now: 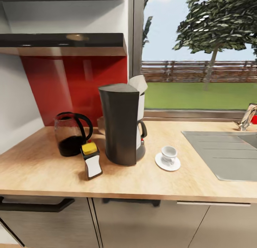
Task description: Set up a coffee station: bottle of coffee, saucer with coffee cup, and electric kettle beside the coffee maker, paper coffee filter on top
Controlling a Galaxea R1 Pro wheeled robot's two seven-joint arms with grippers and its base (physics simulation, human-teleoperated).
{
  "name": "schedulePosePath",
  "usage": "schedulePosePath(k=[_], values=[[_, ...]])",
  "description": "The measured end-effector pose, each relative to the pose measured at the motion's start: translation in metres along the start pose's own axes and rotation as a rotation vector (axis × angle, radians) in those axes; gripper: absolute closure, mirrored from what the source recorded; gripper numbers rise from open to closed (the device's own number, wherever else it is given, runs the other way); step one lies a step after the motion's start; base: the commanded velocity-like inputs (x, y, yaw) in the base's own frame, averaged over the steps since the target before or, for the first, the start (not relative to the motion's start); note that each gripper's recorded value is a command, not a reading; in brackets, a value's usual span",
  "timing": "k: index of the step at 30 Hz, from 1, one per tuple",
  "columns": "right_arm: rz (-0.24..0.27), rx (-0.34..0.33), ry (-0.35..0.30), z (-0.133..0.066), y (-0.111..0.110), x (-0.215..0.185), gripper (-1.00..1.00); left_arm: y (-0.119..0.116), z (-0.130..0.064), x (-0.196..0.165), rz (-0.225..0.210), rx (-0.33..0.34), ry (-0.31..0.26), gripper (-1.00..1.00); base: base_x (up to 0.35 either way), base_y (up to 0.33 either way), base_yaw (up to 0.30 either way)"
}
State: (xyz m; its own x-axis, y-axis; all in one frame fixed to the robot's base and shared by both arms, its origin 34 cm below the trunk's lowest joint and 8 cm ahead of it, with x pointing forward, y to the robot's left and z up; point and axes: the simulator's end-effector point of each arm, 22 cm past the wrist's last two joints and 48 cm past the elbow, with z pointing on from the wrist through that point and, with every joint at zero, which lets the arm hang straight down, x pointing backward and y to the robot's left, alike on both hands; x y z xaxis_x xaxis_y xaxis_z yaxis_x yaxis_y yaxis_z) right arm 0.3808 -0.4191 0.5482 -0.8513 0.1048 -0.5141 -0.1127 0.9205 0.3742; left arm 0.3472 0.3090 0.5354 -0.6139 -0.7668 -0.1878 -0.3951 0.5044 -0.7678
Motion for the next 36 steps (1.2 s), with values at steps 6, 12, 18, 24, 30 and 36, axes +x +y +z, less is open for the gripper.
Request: schedulePosePath(k=[6,12,18,24,30,36], values=[[0.0,-0.001,0.0,0.0,0.0,0.0,-1.0,0.0,0.0,-0.001,-0.002,0.0,-0.002,-1.0,0.091,0.088,-0.253],[-0.001,0.0,0.002,0.001,0.001,0.001,-1.0,0.0,0.0,-0.001,-0.002,0.0,-0.003,-1.0,0.009,0.009,-0.208],[0.002,0.083,0.011,0.016,-0.002,0.011,-1.0,0.001,0.0,-0.001,-0.004,-0.002,-0.004,-1.0,0.001,0.001,-0.029],[0.022,0.345,0.055,0.018,-0.033,0.047,-1.0,0.001,0.0,0.0,-0.005,-0.003,-0.004,-1.0,0.0,0.0,-0.004],[0.033,0.576,0.074,0.01,-0.058,0.063,-1.0,0.001,0.0,0.0,-0.005,-0.003,-0.003,-1.0,0.0,0.0,0.0],[0.069,0.552,0.089,0.049,-0.002,0.082,-1.0,0.001,0.0,0.0,-0.006,-0.004,-0.003,-1.0,0.0,0.0,0.0]])
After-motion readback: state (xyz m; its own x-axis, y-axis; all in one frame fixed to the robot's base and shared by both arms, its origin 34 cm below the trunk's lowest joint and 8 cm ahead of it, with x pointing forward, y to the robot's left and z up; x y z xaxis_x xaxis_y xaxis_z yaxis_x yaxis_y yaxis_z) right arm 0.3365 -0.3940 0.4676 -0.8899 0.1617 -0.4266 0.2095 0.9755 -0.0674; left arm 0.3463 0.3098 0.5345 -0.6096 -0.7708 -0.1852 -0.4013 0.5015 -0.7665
